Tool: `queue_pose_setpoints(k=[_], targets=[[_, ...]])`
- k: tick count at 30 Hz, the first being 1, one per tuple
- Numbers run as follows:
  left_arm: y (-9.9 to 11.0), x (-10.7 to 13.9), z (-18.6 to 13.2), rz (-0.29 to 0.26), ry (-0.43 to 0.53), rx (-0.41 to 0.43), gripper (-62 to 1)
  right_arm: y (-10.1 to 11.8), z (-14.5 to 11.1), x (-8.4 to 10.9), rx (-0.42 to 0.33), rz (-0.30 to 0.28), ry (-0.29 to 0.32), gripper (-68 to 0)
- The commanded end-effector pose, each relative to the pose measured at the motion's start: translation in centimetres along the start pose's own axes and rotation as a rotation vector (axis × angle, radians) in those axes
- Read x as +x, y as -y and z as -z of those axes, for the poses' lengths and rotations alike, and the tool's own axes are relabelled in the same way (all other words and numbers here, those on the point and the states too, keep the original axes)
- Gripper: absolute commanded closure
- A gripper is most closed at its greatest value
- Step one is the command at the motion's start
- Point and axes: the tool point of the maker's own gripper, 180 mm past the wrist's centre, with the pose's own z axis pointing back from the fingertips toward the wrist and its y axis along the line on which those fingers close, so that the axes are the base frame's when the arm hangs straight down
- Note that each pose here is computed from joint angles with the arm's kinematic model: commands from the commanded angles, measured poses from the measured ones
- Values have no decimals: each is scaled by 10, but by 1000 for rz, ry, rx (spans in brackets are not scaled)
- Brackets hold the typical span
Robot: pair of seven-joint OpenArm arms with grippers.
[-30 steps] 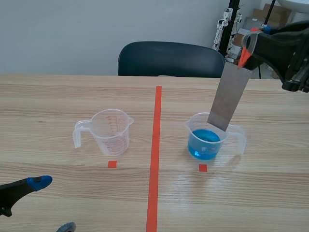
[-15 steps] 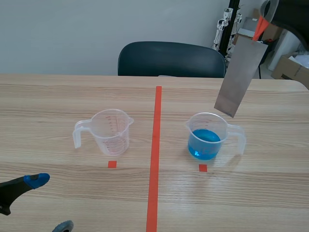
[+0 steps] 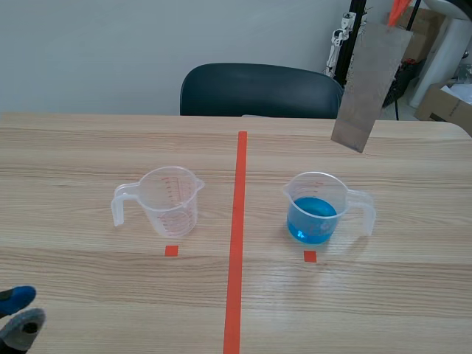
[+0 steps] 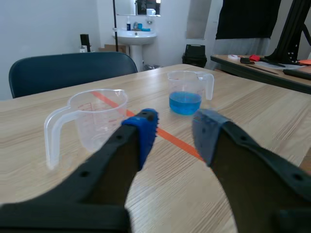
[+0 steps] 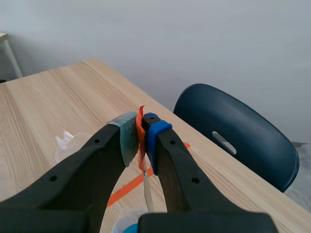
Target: Do the redox reaction experiment. raise the plate out of the solution
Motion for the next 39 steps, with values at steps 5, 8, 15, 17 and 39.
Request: queue_pose_setpoints(k=[5, 8, 15, 17, 39], targets=[[-11, 24, -16, -1, -11, -46, -86, -2, 1, 14, 9, -8, 31, -4], [-18, 33, -13, -2, -28, -91, -42, -1, 3, 17, 6, -13, 30, -4], [-26, 54, 15, -4, -72, -202, -26, -4, 10, 8, 4, 42, 16, -4], [-25, 58, 28, 4, -83, -238, -26, -6, 13, 2, -3, 51, 3, -4], [15, 43, 150, 74, -160, -302, -25, 0, 33, 7, -33, -21, -54, -4]])
